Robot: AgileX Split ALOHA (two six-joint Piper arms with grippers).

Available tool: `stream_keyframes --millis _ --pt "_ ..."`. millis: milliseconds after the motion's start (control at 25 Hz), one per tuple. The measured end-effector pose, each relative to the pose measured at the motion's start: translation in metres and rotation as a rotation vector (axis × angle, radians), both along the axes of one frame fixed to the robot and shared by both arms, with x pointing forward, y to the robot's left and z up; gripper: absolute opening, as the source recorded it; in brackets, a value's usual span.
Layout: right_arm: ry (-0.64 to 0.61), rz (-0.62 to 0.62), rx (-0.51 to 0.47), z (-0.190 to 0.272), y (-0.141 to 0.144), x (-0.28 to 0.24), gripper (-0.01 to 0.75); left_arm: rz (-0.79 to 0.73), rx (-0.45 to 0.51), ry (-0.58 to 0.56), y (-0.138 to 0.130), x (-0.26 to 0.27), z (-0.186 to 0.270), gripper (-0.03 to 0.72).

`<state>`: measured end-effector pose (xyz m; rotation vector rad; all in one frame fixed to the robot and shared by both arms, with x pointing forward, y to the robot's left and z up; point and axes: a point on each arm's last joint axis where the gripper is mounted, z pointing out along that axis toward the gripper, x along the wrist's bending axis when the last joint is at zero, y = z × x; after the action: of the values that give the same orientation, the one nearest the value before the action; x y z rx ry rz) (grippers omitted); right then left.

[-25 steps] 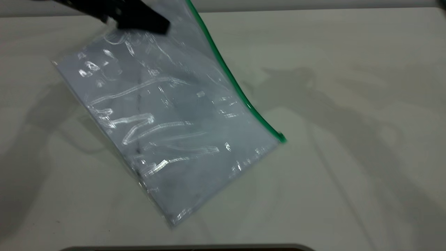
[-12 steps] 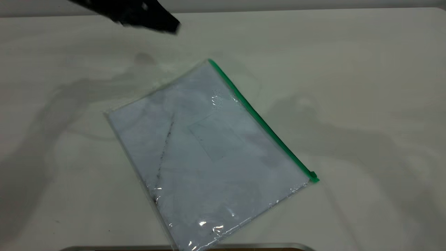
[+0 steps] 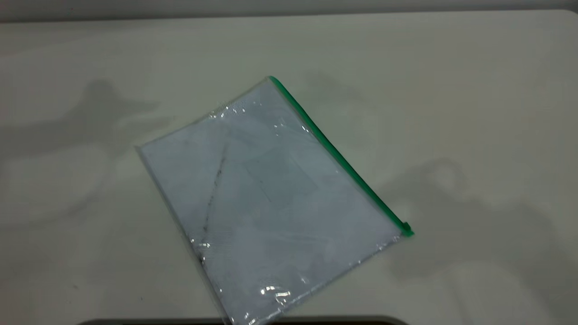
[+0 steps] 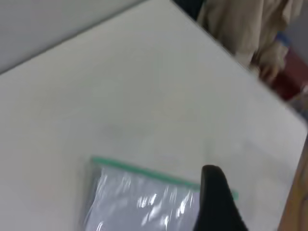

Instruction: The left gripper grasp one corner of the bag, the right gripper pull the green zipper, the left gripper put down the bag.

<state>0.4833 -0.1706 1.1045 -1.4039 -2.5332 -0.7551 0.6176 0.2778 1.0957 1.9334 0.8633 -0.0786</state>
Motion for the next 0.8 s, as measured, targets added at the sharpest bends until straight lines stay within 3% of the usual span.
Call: stream_keyframes --millis 160,440,600,800 --pt "-0.067 -0.111 -0.039 0.025 -0.016 -0.021 0.529 0.063 0.236 -0.050 0.008 -0.044 0.048 0.518" --pt "-0.193 -0.242 -0.142 0.038 -0.052 -0.075 0.529 0.424 0.454 0.013 0.026 -0.110 0.101 0.518" --pt "-0.168 -0.284 -0.244 0.007 -0.071 -0.104 0.529 0.616 0.483 0.055 0.033 -0.141 0.113 0.518" --pt "-0.050 -0.274 -0.345 -0.055 -0.088 -0.141 0.529 0.637 0.492 0.138 0.030 -0.178 0.086 0.518"
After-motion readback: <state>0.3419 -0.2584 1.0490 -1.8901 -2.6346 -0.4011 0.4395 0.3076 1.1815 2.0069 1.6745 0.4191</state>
